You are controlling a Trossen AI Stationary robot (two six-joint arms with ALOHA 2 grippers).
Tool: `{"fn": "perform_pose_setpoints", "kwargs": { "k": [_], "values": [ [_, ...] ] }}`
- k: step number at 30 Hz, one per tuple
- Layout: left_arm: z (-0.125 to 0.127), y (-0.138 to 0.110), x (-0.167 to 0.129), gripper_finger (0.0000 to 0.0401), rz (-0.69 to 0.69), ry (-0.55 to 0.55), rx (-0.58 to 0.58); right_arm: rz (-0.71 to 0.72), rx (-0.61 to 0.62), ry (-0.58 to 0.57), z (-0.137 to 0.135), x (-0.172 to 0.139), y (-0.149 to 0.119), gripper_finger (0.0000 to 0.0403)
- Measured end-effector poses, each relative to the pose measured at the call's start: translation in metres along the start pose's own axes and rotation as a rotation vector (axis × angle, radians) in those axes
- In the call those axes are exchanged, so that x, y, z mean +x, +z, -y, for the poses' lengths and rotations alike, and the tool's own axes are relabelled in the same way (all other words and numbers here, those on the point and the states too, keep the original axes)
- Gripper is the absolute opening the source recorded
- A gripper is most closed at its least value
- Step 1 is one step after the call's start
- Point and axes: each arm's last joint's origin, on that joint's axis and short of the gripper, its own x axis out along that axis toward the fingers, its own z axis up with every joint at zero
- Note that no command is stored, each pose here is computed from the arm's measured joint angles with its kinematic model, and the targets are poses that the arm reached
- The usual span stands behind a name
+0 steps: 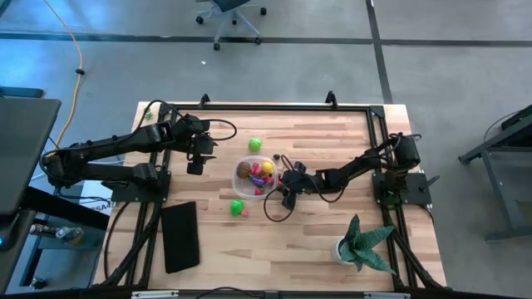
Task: Pick and placing Produce into tupperware
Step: Put the strawberry into the transparent bin
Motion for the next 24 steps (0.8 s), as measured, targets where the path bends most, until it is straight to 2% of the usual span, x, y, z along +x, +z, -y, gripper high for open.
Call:
{"fn": "perform_pose_setpoints", "kwargs": {
  "k": [4, 14, 19, 24],
  "values": [
    [0.000, 0.000, 0.000, 0.0193, 0.000, 0.000, 0.000, 0.001, 0.000, -0.001, 0.000, 0.000, 0.000, 0.0148],
    [0.000, 0.000, 0.000, 0.0193, 0.000, 0.000, 0.000, -0.030, 0.007, -0.023, -0.006, -0.012, 0.000, 0.0148],
    [0.000, 0.000, 0.000, 0.0193, 0.000, 0.000, 0.000, 0.030, -0.011, -0.067, -0.015, -0.036, 0.014, 0.0148],
    [0.000, 0.000, 0.000, 0.0193, 0.000, 0.000, 0.000, 0.108, -0.020, -0.058, -0.019, -0.055, 0.034, 0.0148]
  ]
}}
